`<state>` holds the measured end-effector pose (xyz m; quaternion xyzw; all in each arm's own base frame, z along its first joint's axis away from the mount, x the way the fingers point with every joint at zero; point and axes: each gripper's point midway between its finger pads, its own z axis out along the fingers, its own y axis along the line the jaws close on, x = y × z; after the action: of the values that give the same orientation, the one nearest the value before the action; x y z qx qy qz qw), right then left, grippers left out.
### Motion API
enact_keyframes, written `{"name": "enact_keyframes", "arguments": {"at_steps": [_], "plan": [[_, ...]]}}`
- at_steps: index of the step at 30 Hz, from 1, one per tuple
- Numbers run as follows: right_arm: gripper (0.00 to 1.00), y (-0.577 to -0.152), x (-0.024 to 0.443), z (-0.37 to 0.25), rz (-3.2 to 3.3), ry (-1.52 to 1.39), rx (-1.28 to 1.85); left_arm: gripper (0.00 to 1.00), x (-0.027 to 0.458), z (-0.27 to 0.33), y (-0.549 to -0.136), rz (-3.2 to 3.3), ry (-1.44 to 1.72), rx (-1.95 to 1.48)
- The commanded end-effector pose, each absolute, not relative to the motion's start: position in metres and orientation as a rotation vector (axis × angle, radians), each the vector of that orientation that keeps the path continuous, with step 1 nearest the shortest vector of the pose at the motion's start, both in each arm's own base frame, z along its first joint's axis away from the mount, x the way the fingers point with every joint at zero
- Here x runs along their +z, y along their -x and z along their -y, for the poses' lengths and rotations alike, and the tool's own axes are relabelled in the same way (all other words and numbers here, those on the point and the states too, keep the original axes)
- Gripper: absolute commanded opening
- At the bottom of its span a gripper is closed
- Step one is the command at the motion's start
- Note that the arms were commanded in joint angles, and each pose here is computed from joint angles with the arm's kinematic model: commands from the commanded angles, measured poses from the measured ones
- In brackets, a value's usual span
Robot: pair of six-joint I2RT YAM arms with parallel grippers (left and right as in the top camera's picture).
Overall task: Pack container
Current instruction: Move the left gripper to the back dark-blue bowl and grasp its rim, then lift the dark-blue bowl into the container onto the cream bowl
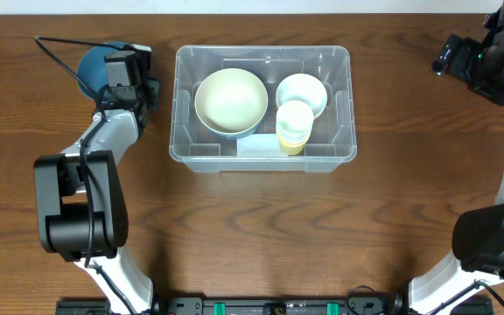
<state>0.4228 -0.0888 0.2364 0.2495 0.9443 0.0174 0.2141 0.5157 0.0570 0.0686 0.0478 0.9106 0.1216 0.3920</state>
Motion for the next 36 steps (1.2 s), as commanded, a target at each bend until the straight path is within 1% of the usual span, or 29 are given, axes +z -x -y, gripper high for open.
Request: {"name": "enact_keyframes", "arguments": {"at_steps": [1,5,6,12,13,14,21,24,29,36], "plan": [[0.99,-0.421,0.249,0.090,-2.584,-0.705,0.054,0.51,0.048,-0.058,-0.513,-2.354,-0.134,0.316],[0.99,-0.421,0.249,0.090,-2.584,-0.705,0.054,0.50,0.034,-0.058,-0.511,-2.382,-0.138,0.314],[0.99,-0.421,0.249,0.090,-2.584,-0.706,0.053,0.47,0.033,-0.058,-0.511,-2.385,-0.139,0.314],[0.99,-0.421,0.249,0.090,-2.584,-0.705,0.054,0.13,0.033,-0.058,-0.511,-2.381,-0.138,0.315],[0.99,-0.421,0.249,0.090,-2.585,-0.705,0.053,0.08,0.033,-0.058,-0.511,-2.381,-0.138,0.315],[0.99,-0.422,0.249,0.090,-2.583,-0.705,0.054,0.06,0.033,-0.058,-0.511,-2.381,-0.138,0.315],[0.99,-0.421,0.249,0.090,-2.584,-0.706,0.054,0.06,0.034,-0.059,-0.510,-2.382,-0.135,0.320],[0.99,-0.421,0.249,0.090,-2.584,-0.705,0.054,0.06,0.043,-0.062,-0.510,-2.372,-0.112,0.337],[0.99,-0.421,0.249,0.090,-2.584,-0.705,0.054,0.06,0.083,-0.073,-0.511,-2.297,-0.021,0.394],[0.99,-0.421,0.249,0.090,-2.584,-0.705,0.053,0.06,0.165,-0.072,-0.501,-2.158,0.065,0.358]]}}
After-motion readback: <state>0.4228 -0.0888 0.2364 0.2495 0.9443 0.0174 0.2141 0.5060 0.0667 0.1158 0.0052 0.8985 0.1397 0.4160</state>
